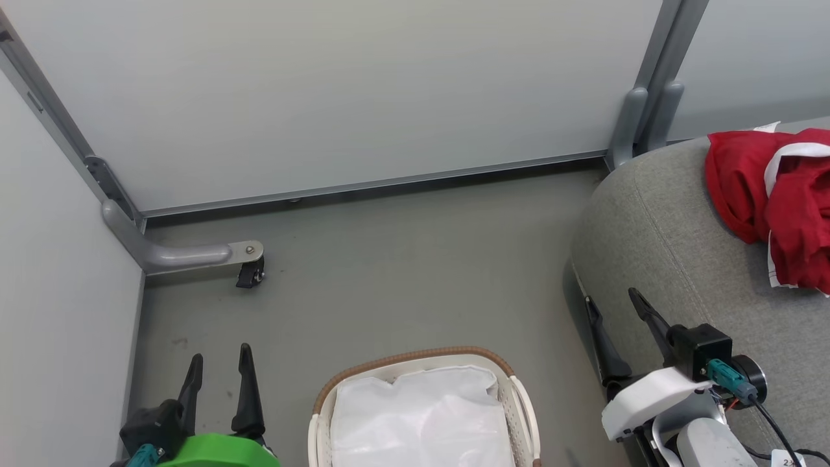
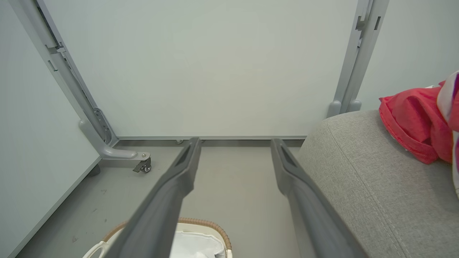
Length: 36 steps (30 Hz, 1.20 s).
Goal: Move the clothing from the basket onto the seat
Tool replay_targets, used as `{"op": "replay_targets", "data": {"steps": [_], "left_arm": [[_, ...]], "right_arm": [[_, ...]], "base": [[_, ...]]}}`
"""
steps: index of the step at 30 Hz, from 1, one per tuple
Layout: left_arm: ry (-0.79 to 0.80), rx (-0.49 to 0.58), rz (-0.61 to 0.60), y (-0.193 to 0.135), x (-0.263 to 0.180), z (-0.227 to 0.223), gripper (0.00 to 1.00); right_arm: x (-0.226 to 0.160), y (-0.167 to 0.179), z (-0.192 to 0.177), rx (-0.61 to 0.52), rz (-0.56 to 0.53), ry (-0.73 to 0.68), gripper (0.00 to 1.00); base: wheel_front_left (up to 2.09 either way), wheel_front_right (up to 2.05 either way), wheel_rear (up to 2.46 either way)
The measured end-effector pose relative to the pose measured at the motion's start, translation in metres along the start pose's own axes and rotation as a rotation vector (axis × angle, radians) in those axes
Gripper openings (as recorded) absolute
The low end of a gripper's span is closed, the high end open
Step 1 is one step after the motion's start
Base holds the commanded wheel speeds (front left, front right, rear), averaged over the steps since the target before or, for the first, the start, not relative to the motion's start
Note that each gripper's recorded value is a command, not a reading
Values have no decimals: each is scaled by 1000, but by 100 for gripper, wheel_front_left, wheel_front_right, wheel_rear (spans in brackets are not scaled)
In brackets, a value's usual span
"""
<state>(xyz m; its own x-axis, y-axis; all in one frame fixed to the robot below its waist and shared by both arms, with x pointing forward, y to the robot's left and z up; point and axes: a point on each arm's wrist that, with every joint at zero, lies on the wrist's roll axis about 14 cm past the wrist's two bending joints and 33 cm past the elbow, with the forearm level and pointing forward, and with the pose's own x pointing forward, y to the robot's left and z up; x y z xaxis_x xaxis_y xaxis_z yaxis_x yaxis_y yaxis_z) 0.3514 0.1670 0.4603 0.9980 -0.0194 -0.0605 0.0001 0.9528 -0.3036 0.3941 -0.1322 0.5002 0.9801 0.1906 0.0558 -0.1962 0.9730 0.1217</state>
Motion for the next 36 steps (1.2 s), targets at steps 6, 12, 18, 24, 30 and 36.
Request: {"op": "replay_targets", "data": {"steps": [6, 12, 18, 24, 30, 36], "left_arm": [[13, 5, -5, -1, -1, -4, 100], [44, -3, 2, 0, -4, -14, 0], [87, -45, 26, 5, -7, -25, 0], [94, -147, 61, 12, -6, -24, 0], [98, -238, 84, 16, -5, -23, 0], [96, -329, 102, 19, -3, -20, 0]], "right_arm": [[0, 2, -1, 3, 5, 3, 100], [-1, 3, -6, 13, 5, 19, 0], [-12, -2, -26, 74, -27, 84, 0], [-12, -10, -24, 184, -70, 83, 0], [-12, -17, -22, 288, -107, 77, 0], [-12, -23, -20, 384, -135, 70, 0]], "base": [[0, 0, 0], [0, 0, 0], [0, 0, 0], [0, 0, 0], [0, 0, 0], [0, 0, 0]]}}
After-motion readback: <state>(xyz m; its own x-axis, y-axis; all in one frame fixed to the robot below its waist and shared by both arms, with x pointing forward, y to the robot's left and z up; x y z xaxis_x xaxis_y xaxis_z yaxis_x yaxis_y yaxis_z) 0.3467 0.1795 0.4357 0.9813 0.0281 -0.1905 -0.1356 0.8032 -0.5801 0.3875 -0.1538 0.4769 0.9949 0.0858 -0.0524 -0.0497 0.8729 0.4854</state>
